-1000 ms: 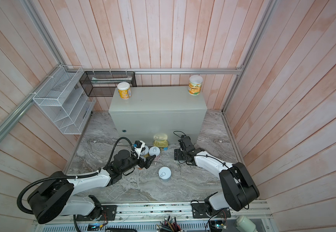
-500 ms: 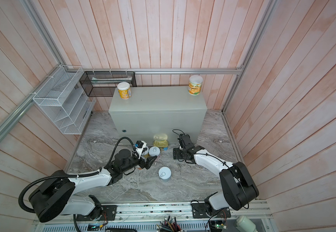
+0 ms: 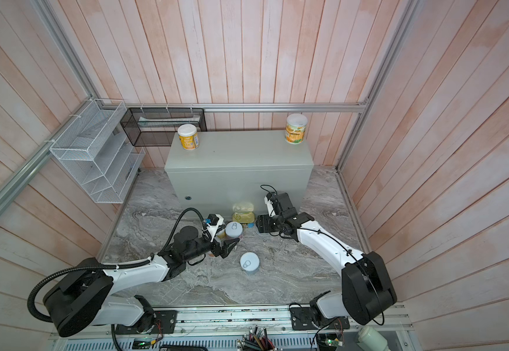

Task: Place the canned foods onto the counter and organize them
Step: 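Lift the white-lidded can and move it toward the left gripper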

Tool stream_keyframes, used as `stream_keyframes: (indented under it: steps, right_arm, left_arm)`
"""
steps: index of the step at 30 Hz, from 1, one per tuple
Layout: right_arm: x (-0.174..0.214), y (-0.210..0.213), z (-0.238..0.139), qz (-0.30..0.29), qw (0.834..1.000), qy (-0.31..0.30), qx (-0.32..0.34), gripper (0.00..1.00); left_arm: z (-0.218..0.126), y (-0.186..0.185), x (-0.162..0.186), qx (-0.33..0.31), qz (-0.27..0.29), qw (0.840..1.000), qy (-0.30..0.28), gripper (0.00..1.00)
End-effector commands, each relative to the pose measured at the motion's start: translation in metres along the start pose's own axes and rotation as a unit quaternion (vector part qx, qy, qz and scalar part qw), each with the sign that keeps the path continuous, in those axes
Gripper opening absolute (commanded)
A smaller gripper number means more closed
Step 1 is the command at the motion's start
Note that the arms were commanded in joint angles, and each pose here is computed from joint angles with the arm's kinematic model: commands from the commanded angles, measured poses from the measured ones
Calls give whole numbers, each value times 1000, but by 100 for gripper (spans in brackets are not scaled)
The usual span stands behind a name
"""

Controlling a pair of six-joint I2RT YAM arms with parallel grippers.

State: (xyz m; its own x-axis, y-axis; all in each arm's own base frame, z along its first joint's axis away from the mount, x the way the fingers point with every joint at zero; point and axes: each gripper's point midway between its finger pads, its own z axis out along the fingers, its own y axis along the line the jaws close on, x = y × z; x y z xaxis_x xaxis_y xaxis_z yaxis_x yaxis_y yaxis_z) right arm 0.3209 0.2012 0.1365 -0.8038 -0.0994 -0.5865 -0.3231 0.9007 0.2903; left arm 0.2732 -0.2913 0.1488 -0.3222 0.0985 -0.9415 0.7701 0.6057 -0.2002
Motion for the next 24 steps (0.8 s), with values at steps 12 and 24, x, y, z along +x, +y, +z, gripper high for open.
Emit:
stream_keyframes:
  steps: [12,24]
  right_arm:
    - [-29,61,-28,-33,991,-47,-124,58]
    - [-17,107,-35,-94,979,-15,-183,58]
  left_arm:
    - [-7,-15,-16,28,27,999,-31,100]
    - [-5,-23,-15,43,38,998,-27,100]
